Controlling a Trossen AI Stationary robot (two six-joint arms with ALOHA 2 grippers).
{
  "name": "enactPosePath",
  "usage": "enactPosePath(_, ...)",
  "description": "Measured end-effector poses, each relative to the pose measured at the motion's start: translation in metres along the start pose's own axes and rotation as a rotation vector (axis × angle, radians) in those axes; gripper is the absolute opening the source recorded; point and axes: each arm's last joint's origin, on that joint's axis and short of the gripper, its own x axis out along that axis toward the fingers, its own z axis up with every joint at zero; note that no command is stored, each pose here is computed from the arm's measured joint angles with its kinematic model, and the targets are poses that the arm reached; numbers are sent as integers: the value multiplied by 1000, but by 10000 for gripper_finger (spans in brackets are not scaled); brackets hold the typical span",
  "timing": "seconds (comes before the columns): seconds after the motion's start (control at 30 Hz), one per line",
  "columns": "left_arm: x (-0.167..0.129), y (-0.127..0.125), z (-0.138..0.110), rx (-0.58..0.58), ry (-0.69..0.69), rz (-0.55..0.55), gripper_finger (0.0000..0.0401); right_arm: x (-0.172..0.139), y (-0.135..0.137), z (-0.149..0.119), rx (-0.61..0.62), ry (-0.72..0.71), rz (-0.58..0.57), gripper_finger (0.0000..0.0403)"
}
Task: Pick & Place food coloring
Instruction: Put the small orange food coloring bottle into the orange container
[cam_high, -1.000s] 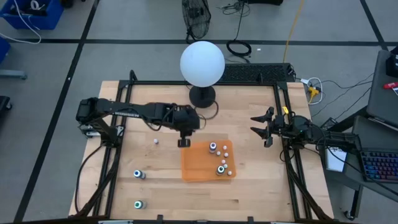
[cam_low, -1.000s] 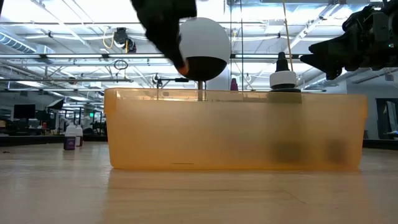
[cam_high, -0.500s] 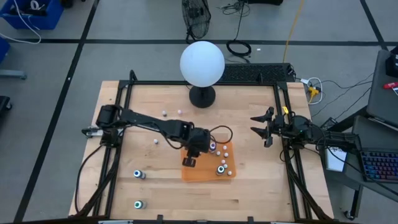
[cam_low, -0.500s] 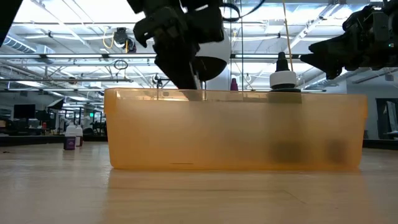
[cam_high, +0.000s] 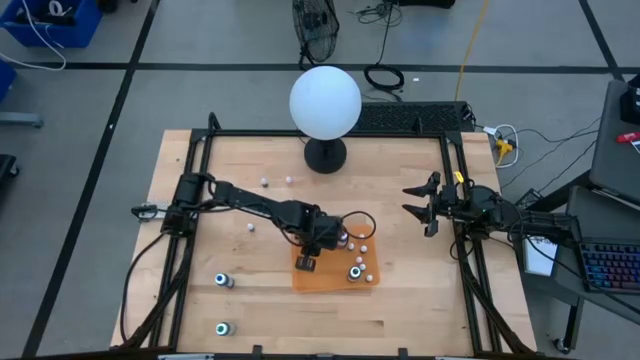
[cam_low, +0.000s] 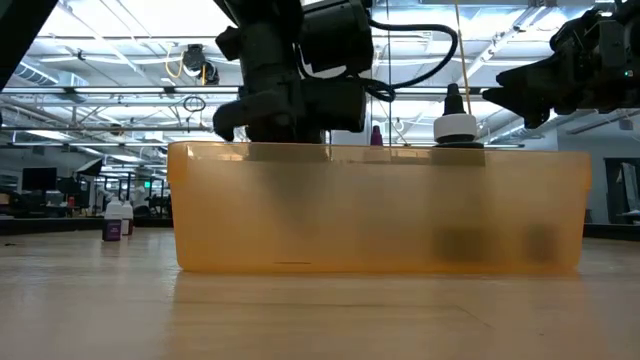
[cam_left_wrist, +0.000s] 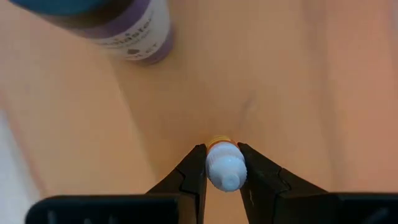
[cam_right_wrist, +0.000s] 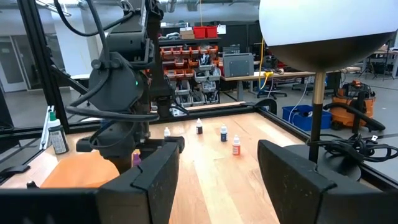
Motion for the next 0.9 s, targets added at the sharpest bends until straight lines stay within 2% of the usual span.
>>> enactPosePath(0.13, 0, 2, 0, -2, 8, 59, 76, 0, 0, 0, 0, 0, 0, 208)
enactPosePath(0.4, 0, 2, 0, -36, 6, 53, 91, 0, 0, 0, 0, 0, -1, 208)
enactPosePath(0.5, 0, 2, 0, -75, 5, 53, 107, 0, 0, 0, 0, 0, 0, 208)
enactPosePath(0.9, -4, 2, 0, -114, -4, 53, 187, 0, 0, 0, 0, 0, 0, 208)
